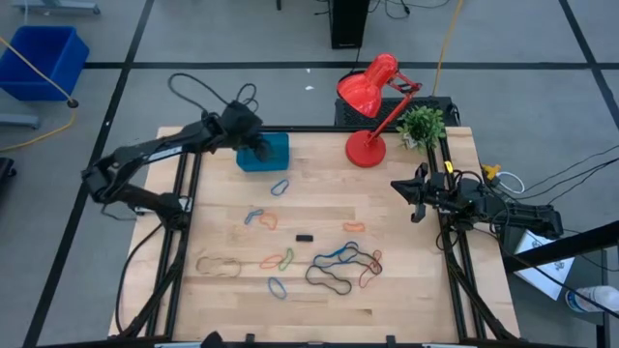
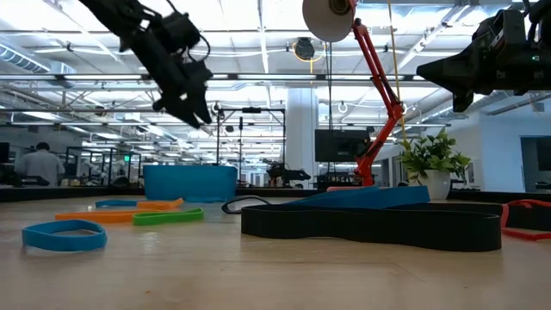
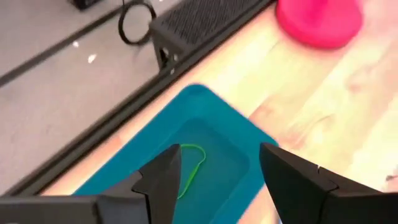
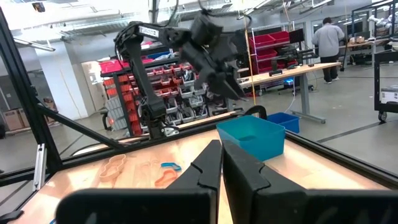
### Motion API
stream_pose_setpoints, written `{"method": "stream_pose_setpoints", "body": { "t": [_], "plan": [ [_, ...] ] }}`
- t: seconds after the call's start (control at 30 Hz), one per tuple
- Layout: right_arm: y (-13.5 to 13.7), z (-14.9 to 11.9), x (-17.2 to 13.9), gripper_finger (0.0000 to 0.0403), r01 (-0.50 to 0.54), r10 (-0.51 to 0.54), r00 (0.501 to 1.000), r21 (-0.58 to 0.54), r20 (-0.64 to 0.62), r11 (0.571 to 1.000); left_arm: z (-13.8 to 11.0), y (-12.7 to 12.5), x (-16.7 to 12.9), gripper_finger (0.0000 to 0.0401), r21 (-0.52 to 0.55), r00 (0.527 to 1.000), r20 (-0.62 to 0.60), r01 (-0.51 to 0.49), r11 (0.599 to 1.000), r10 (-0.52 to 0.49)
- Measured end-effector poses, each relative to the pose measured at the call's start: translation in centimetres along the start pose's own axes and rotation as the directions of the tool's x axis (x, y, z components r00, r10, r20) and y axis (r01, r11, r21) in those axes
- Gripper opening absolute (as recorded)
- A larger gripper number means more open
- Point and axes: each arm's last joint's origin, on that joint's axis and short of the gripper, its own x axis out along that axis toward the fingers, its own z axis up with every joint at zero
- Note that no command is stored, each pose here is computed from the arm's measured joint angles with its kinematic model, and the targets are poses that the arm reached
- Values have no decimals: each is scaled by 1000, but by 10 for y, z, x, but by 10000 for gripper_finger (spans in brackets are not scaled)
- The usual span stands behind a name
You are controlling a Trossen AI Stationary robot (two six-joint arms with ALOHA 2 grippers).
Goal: Pick and place rubber bands into bin
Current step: Put the blue rubber band into the blue container
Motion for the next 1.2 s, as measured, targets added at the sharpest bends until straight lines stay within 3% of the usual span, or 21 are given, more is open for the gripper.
{"method": "stream_pose_setpoints", "body": {
  "t": [0.07,0.13,0.27,0.47,0.57,0.63,0.73,1.0,1.2],
  "plan": [
    [0,0,0,9,0,0,1000,0,0,1000,0,-3,-10,225,5,999,13,31,1000,-31],
    [0,0,0,9,0,0,1000,0,0,1000,0,-9,-17,225,19,991,19,130,991,-130],
    [0,0,0,9,0,0,1000,0,0,1000,-3,-29,-23,225,87,939,-16,345,935,-345],
    [0,0,0,9,0,0,1000,0,0,1000,-16,-62,-18,225,218,898,-123,441,871,-423],
    [0,0,0,9,0,0,1000,0,0,1000,-23,-79,-14,225,343,882,-174,472,812,-439],
    [0,0,0,9,0,0,1000,0,0,1000,-27,-88,-8,225,409,888,-195,460,788,-417],
    [0,0,0,9,0,0,1000,0,-1,1000,-37,-97,7,225,432,903,-249,428,794,-351],
    [0,0,0,9,0,0,1000,0,0,1000,-68,-114,55,225,507,866,-433,463,727,-250],
    [0,0,0,9,0,0,1000,0,0,1000,-86,-112,84,225,518,849,-509,431,739,-138]
  ]
}}
